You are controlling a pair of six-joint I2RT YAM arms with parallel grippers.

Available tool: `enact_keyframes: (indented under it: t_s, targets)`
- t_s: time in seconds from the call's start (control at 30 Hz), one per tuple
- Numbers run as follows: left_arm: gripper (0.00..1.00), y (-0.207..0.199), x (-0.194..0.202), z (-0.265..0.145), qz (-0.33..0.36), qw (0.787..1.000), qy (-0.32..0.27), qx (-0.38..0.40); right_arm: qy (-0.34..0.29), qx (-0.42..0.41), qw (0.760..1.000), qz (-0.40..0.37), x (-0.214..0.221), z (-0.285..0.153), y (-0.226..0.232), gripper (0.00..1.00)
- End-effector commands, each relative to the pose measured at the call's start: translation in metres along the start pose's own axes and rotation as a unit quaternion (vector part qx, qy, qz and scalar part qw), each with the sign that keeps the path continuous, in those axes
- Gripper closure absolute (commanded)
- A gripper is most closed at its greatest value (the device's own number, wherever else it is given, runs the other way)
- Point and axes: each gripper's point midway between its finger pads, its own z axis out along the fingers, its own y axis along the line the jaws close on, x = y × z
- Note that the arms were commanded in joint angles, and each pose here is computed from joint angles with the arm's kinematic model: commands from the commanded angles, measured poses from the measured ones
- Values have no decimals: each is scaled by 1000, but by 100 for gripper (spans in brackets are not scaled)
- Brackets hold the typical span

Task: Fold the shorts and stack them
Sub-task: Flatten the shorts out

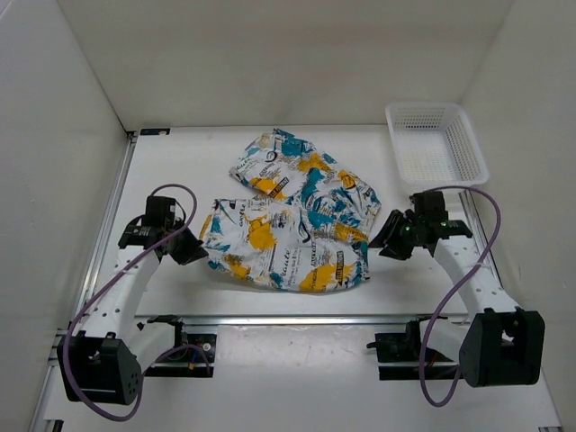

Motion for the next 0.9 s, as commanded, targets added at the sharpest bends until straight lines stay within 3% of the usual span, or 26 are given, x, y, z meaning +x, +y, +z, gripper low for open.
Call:
enact_keyframes:
  t_s: [0.0, 0.2, 0.27, 0.4, 0.57, 0.67, 0.77, 0.8, 0.83, 0.87]
  targets:
    - [90, -11, -20, -7, 6, 999, -39, 14, 44, 6, 997, 59, 36, 16, -18, 52]
    - [90, -12, -21, -5, 10, 999, -36, 11, 71, -31, 989, 127, 86, 26, -30, 51]
    - [90, -12, -21, -5, 10, 999, -36, 11, 83, -35, 985, 144, 101, 31, -35, 45]
    - [90, -15, -25, -5, 15, 999, -36, 10, 69, -52, 986, 140, 96, 40, -30, 38]
    - [90, -14, -26, -5, 15, 999, -39, 7, 61, -49, 986, 144, 88, 65, -37, 38]
    - [90, -15, -27, -7, 15, 999, -39, 7, 70, -55, 984, 153, 84, 79, -31, 46]
    - [90, -17, -29, -8, 15, 999, -40, 8, 71, -49, 988, 125, 79, 84, -16, 77]
    - [90, -21, -32, -11, 16, 999, -45, 13, 46, -54, 992, 106, 54, 77, 0, 87]
    - [90, -26, -37, -15, 16, 999, -49, 16, 62, -21, 992, 104, 57, 73, -4, 100]
    - [90, -30, -40, -20, 17, 998, -53, 19, 39, -6, 995, 90, 42, 68, -3, 100]
